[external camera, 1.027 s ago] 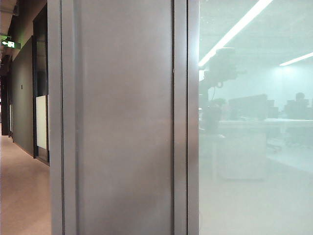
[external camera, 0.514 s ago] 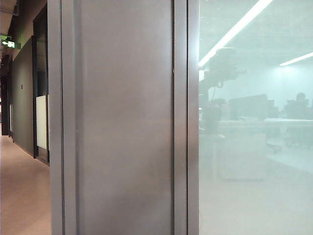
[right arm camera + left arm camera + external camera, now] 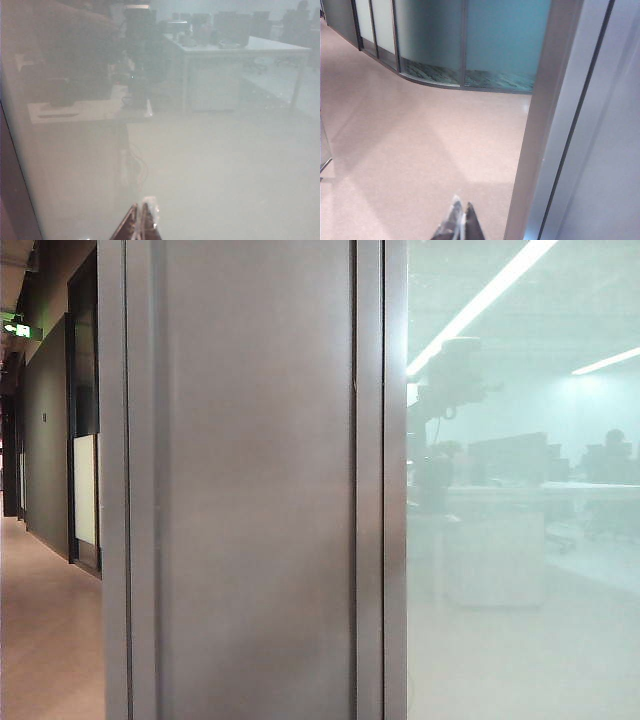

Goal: Raise the arm to find the leftmost switch on the wall and turn on the lights.

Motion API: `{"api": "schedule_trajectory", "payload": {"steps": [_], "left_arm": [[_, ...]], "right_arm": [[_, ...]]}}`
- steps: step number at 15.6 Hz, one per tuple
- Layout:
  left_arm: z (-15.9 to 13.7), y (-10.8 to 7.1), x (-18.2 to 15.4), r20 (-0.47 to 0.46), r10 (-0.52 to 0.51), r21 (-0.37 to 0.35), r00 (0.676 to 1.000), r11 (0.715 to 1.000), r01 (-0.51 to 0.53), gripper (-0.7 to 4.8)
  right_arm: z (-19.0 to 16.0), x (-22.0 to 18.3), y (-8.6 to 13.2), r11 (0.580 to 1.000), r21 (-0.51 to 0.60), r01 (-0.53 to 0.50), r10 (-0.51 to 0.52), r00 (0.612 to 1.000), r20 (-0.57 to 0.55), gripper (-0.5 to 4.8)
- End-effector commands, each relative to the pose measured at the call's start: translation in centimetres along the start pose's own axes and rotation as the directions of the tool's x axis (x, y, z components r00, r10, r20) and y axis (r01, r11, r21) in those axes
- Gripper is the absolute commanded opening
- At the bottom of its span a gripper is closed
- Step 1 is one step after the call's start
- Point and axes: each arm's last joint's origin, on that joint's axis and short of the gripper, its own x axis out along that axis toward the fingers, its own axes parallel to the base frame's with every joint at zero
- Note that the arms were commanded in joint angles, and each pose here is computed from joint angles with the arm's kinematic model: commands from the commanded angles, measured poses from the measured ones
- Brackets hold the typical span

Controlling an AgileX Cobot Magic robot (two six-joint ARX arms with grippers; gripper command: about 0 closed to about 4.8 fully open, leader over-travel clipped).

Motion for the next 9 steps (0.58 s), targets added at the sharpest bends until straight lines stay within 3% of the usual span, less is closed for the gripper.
{"api": "schedule_trajectory", "payload": {"steps": [1, 5, 9], "left_arm": [[0.1, 0.0, 0.0, 0.009, -0.004, 0.004, 1.000, 1.000, 0.004, -0.05], [0.1, 0.0, 0.0, 0.009, -0.004, 0.004, 1.000, 1.000, 0.004, -0.05], [0.2, 0.0, 0.0, 0.009, -0.003, 0.004, 1.000, 1.000, 0.003, -0.05]], "right_arm": [[0.4, -0.1, 0.0, 1.000, -0.001, -0.002, 0.002, 1.000, 0.024, -0.01], [0.0, -0.7, 0.0, 1.000, -0.003, -0.009, 0.009, 0.999, 0.052, -0.01], [-3.6, -1.7, -0.2, 1.000, 0.021, 0.009, -0.011, 0.995, 0.100, -0.01]]}}
